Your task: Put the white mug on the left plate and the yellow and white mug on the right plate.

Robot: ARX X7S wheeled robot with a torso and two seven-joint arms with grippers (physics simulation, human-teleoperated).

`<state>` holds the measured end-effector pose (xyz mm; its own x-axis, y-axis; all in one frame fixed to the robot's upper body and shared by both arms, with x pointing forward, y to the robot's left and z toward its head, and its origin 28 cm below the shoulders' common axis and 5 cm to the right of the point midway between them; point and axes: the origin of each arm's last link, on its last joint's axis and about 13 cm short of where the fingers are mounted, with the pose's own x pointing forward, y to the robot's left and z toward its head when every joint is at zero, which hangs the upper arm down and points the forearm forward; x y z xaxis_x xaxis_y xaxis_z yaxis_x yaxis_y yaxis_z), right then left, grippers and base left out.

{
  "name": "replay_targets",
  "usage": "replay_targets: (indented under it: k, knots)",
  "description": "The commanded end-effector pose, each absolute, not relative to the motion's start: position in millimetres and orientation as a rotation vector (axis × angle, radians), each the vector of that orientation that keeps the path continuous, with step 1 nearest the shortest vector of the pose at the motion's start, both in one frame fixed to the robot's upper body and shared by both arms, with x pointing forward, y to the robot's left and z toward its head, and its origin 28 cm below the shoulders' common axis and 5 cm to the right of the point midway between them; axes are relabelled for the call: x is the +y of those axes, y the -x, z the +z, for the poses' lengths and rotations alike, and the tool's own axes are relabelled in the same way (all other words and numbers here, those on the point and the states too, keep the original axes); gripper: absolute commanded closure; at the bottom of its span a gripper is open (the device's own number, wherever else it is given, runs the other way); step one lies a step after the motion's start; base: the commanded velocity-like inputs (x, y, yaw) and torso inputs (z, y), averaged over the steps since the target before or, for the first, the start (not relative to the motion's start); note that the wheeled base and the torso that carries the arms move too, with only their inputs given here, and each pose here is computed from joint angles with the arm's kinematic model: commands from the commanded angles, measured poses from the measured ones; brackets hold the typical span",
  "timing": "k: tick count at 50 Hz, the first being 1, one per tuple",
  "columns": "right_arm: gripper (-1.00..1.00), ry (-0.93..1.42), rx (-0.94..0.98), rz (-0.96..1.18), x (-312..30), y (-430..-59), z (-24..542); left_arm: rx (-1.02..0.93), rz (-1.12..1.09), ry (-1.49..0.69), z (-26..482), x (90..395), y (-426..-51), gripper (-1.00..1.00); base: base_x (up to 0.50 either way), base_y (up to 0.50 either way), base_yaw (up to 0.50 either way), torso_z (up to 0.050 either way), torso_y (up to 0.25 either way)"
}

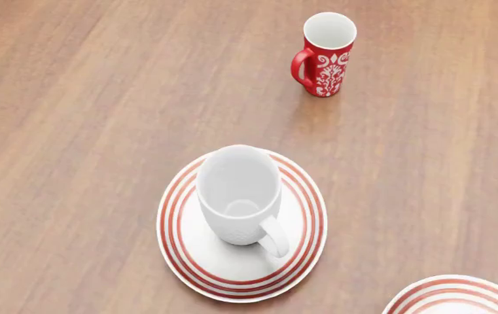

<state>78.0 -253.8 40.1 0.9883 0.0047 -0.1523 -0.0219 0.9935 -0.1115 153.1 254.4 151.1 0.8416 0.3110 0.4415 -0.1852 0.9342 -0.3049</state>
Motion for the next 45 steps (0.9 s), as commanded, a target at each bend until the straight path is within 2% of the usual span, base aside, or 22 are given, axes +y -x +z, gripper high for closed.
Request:
replay_targets:
  k: [1, 15, 27, 34, 45]
  knots:
    - [-1.0, 0.105, 0.097, 0.01, -255, -71, 43, -0.506, 0.258, 0.253, 151, 253, -154, -1.0, 0.0, 0.0, 0.0, 0.0, 0.0]
    - [-1.0, 0.106, -0.021, 0.057, -255, -57, 56, -0.507, 0.26, 0.256, 152, 254, -155, -1.0, 0.0, 0.0, 0.0, 0.0, 0.0]
    - [-1.0, 0.065, -0.247, 0.04, -254, -57, 92, -0.509, 0.258, 0.256, 153, 253, -156, -1.0, 0.0, 0.0, 0.0, 0.0, 0.0]
    - [-1.0, 0.0, -0.381, 0.054, -248, -70, 112, -0.509, 0.256, 0.256, 153, 252, -157, -1.0, 0.0, 0.0, 0.0, 0.0, 0.0]
    - [-1.0, -0.043, -0.435, 0.078, -237, -111, 131, -0.51, 0.254, 0.258, 153, 252, -157, -1.0, 0.0, 0.0, 0.0, 0.0, 0.0]
